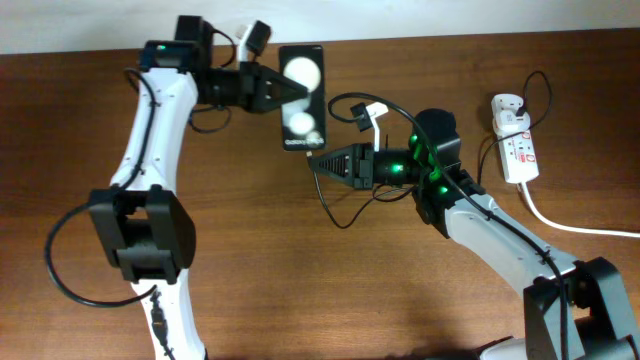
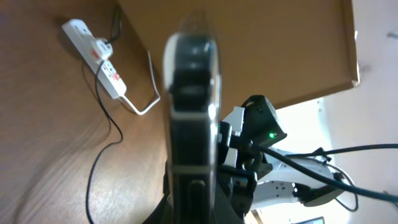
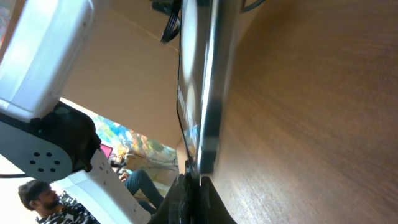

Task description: Plug charger to phone and switch on socket

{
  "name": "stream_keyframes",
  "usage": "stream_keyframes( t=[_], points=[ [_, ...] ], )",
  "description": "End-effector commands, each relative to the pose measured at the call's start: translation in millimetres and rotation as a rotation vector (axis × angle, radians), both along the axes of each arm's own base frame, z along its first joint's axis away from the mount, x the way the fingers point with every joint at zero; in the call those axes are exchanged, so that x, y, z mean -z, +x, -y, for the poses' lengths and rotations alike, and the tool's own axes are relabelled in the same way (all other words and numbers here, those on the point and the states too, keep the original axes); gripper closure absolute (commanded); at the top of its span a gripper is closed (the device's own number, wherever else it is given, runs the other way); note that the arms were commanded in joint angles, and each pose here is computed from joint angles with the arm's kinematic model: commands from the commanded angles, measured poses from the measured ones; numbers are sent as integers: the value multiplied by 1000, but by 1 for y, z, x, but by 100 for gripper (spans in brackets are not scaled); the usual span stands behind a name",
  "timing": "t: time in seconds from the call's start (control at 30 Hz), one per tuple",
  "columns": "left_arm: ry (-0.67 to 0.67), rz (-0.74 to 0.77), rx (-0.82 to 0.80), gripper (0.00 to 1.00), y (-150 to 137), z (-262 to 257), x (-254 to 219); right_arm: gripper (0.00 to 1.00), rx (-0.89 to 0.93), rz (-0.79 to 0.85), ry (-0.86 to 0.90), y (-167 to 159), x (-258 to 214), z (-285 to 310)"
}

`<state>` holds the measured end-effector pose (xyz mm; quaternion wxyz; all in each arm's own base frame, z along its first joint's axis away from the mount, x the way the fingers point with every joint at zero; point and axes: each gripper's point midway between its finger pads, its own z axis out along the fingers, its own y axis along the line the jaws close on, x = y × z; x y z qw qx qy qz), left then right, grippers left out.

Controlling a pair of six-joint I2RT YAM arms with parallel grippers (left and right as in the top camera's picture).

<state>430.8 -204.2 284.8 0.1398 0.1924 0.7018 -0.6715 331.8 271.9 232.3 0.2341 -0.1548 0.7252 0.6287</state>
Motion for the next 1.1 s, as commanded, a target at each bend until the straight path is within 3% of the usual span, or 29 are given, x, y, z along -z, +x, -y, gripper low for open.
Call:
stream_keyframes(
  t=[0.0,0.13,0.23,0.57,1.07],
  points=[
    [-63,21,-58,100,9,-31,-19,96,105,-12,1,21,-8,4],
    [-63,22,-73,100,11,-38,-19,96,284,-103,4,47,-4,12],
    [-63,31,-72,100,12,-37,-19,96,306,-130,24,48,-8,4],
    [-62,0,-71,100,20,-37,-21,96,155,-89,13,15,-9,-27],
    [-61,13,-23,100,13,-15,-21,96,127,-34,46,12,-21,-29]
  ],
)
